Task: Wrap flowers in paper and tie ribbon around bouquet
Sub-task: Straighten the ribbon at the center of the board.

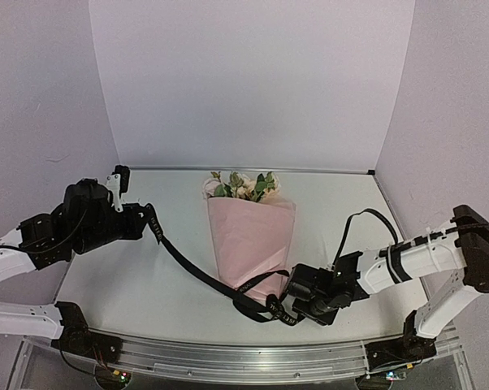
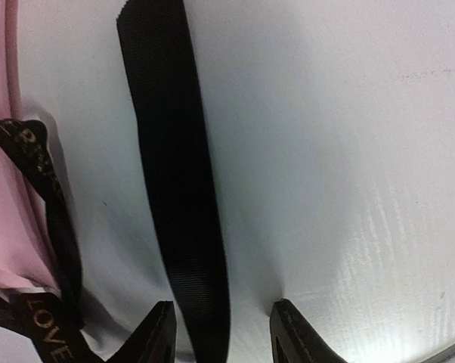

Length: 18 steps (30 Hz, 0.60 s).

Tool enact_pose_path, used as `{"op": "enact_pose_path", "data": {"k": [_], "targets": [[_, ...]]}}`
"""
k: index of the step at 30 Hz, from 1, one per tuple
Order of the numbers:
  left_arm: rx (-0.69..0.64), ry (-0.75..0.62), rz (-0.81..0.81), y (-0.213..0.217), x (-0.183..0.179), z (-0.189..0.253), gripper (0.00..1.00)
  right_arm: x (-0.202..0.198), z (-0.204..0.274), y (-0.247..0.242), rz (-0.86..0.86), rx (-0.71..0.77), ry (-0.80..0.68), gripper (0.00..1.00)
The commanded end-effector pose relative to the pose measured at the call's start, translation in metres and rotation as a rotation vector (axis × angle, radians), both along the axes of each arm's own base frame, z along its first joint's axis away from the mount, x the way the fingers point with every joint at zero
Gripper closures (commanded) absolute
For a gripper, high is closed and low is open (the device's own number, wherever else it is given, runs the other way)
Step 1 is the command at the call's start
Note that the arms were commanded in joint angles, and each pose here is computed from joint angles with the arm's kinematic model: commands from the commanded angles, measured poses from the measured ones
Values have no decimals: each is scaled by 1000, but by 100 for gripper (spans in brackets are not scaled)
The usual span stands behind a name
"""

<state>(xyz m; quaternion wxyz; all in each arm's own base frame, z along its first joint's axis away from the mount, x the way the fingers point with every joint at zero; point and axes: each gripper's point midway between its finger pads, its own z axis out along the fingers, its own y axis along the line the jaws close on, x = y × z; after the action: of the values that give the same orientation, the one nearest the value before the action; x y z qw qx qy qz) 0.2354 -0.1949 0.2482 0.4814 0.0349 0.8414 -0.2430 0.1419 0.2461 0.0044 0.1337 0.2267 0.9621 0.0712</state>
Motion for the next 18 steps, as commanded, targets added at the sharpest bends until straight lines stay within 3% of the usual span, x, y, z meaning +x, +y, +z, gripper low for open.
{"op": "enact_pose_path", "data": {"k": [1, 7, 12, 18], "targets": [[-32, -5, 17, 3, -1, 1, 100, -7, -26, 16, -126, 124, 45, 58], [-25, -1, 54, 8, 2, -5, 100, -9, -31, 26, -152, 175, 52, 61], [-22, 6, 63, 9, 3, -12, 100, -20, -36, 3, -175, 144, 41, 62], [-27, -5, 72, 13, 2, -10, 100, -32, -20, 2, -161, 116, 30, 56]]}}
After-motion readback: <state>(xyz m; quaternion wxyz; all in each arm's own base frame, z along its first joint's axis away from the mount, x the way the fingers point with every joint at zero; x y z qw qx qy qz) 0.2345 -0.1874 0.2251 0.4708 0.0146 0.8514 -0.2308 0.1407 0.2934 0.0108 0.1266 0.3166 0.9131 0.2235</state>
